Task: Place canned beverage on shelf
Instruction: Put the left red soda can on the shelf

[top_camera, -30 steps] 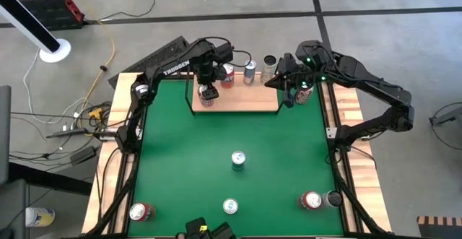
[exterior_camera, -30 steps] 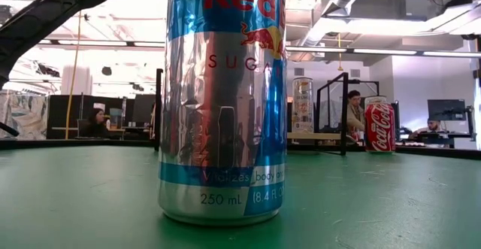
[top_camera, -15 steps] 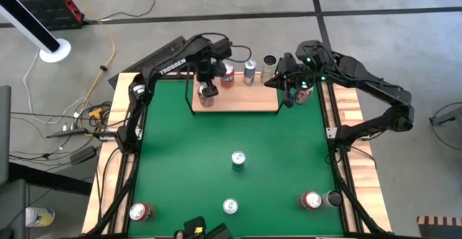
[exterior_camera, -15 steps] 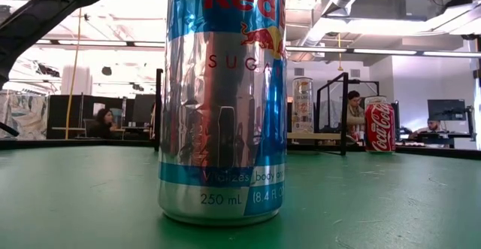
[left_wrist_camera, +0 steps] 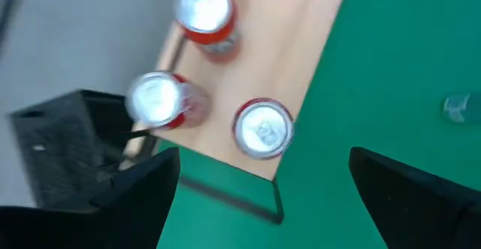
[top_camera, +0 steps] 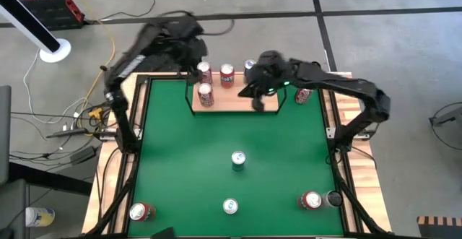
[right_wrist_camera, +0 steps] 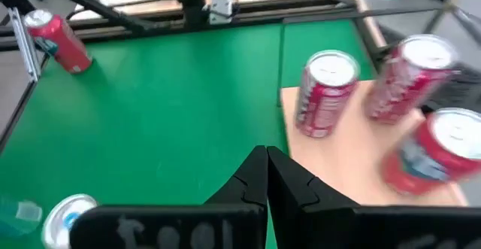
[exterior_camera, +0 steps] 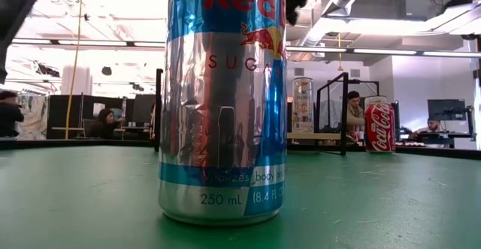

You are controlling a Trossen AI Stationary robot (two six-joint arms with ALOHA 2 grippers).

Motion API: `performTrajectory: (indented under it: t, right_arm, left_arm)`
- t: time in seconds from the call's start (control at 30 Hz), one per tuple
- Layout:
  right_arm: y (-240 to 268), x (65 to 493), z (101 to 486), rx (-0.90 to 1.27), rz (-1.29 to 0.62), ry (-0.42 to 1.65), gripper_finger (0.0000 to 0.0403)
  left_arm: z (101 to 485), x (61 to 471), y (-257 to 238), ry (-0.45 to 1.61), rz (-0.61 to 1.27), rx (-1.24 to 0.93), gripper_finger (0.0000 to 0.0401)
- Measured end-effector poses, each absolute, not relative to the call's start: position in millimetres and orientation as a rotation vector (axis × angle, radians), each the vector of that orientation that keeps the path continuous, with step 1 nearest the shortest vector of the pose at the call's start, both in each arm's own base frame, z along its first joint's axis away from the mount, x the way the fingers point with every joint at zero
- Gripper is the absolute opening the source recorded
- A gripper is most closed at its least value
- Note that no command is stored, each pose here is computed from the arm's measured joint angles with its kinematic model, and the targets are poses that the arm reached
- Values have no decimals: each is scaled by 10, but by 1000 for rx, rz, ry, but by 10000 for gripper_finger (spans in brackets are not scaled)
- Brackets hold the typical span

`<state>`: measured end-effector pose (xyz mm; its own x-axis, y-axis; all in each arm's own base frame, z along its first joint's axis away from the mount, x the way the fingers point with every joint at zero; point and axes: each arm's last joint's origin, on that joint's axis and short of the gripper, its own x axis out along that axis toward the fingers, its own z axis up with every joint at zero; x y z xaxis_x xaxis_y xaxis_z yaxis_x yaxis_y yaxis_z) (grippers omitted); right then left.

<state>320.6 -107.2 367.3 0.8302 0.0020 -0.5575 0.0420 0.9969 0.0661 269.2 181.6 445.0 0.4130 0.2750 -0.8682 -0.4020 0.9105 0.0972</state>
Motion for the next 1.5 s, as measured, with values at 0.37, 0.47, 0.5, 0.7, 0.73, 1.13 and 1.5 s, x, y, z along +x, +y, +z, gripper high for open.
performTrajectory:
  t: [0.37, 0.47, 0.5, 0.7, 0.73, 1.13, 1.5]
  right_arm:
    - [-1183, 3987, 3052, 142, -10, 537, 27]
    - [-1236, 4133, 2964, 153, -12, 568, 25]
    - [-1254, 4187, 2948, 153, -12, 569, 25]
    - [-1317, 4436, 2841, 157, -5, 616, 24]
    - [-1328, 4470, 2844, 154, -5, 608, 24]
    - [-1425, 4720, 2682, 161, -4, 663, 23]
    - [-1553, 4686, 2675, 129, -95, 678, 23]
  left_arm:
    - [5140, 1950, 1299, 792, 556, -1, 351]
    - [5217, 1811, 1206, 743, 551, 34, 345]
    - [5221, 1780, 1177, 720, 532, 41, 343]
    - [5041, 1592, 1002, 537, 405, 90, 328]
    - [4962, 1559, 979, 506, 400, 98, 326]
    - [4066, 1265, 792, 231, 462, 71, 322]
    - [3970, 1246, 762, 130, 421, 48, 322]
